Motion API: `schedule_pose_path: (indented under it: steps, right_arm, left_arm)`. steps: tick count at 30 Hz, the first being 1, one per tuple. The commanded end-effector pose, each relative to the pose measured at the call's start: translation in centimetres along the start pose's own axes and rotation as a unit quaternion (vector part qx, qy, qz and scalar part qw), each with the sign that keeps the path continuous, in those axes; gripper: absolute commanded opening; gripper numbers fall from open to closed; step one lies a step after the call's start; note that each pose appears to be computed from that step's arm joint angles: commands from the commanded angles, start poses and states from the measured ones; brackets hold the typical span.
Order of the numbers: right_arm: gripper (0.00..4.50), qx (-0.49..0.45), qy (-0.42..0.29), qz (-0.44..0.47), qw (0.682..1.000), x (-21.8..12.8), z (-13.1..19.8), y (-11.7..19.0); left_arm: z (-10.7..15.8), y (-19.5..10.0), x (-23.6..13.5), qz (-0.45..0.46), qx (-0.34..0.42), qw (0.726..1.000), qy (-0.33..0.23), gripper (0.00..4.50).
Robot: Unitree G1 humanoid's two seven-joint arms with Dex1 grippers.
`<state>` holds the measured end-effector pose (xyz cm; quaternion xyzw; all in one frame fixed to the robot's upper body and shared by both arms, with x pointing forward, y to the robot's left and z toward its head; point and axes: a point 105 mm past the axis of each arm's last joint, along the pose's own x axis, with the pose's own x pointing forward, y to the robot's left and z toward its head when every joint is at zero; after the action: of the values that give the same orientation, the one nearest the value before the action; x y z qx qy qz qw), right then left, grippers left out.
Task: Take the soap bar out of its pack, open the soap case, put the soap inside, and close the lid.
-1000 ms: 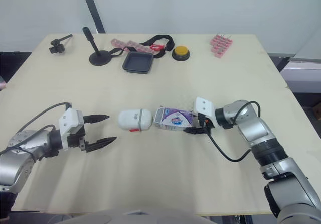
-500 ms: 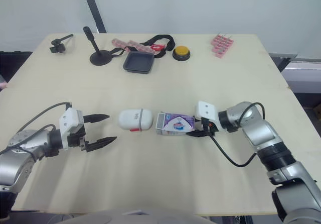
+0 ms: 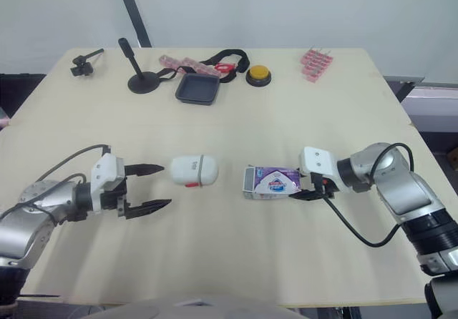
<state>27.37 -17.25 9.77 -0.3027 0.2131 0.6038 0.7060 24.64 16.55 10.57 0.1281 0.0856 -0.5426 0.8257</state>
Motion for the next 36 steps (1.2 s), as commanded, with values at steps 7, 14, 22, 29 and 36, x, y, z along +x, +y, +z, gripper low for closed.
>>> schedule_pose_path:
  steps: [7, 14, 22, 29, 36]
  right_arm:
    - [2.38, -0.028, 0.036, -0.061, 0.997, -5.0, -0.1, -1.4]
    - [2.38, -0.016, 0.058, -0.051, 0.997, -5.1, -1.4, -0.2]
    - [2.38, -0.002, 0.037, -0.053, 0.998, -4.7, -0.8, -0.3]
    - [2.38, -0.017, 0.022, -0.048, 0.998, -3.6, 0.9, -0.7]
    - [2.38, 0.0, 0.06, -0.042, 0.997, -4.9, -1.3, 0.2]
  left_arm:
    - [0.6, 0.4, -0.1, 0.002, 0.018, 1.0, -0.005, 4.5]
    - [0.5, 0.4, 0.3, 0.002, 0.014, 1.0, -0.011, 4.5]
    - [0.6, 0.8, 0.5, 0.005, 0.02, 1.0, -0.013, 4.5]
    - [0.3, 0.7, 0.5, 0.0, 0.014, 1.0, -0.012, 4.5]
    - [0.5, 1.1, 0.6, 0.005, 0.018, 1.0, -0.013, 4.5]
